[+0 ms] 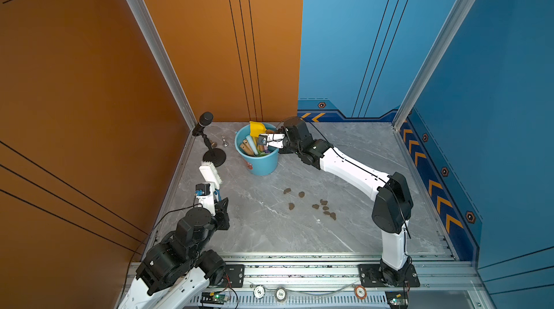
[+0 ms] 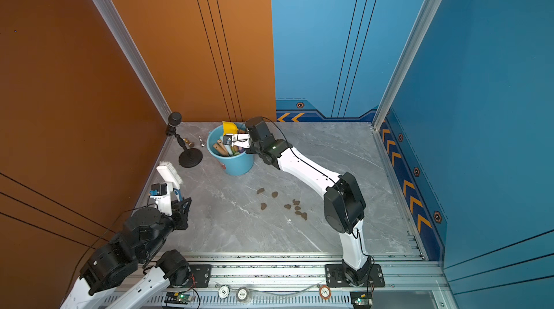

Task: Brush the soil off the hand trowel and place it into the bucket
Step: Place the hand trowel in the bucket.

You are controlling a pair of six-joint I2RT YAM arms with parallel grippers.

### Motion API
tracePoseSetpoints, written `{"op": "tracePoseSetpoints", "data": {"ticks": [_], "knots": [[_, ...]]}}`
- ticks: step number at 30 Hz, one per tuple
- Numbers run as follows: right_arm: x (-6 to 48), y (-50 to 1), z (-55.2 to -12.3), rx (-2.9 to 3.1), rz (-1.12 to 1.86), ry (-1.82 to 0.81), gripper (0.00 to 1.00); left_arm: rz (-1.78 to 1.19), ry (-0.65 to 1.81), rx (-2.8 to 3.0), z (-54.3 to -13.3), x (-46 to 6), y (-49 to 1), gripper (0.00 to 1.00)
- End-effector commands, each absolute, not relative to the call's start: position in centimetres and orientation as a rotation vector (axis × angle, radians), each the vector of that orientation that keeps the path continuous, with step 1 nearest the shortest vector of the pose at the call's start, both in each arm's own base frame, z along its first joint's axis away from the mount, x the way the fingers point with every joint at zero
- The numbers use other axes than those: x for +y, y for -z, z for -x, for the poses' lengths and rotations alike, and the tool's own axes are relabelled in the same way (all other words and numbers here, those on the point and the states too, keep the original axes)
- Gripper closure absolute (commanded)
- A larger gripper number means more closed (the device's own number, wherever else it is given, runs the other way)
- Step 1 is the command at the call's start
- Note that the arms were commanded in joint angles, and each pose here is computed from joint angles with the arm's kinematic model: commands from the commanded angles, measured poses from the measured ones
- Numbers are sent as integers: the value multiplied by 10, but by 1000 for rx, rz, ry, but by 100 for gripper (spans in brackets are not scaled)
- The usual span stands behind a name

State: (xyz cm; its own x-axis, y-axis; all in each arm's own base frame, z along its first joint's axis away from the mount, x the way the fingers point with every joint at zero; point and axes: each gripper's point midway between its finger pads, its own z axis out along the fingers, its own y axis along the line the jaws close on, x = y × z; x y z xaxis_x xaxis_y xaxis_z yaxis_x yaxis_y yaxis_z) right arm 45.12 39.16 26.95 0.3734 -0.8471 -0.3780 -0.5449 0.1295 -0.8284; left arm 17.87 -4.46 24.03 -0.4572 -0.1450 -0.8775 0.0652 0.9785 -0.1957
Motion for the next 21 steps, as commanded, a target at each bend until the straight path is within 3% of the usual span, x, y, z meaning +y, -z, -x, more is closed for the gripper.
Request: {"op": "tracePoseSetpoints", "data": {"ticks": [1,12,21], "knots": [[395,-288,-432,1143,1618,289,100,88,205,2027,-180,-38,-240,100],[378,-260,-424,1130,1740,376,99,98,195,2030,-181,-36,-238,100],[385,-257,-432,1103,1766,396,83,105,195,2025,-181,-35,-239,100]]}}
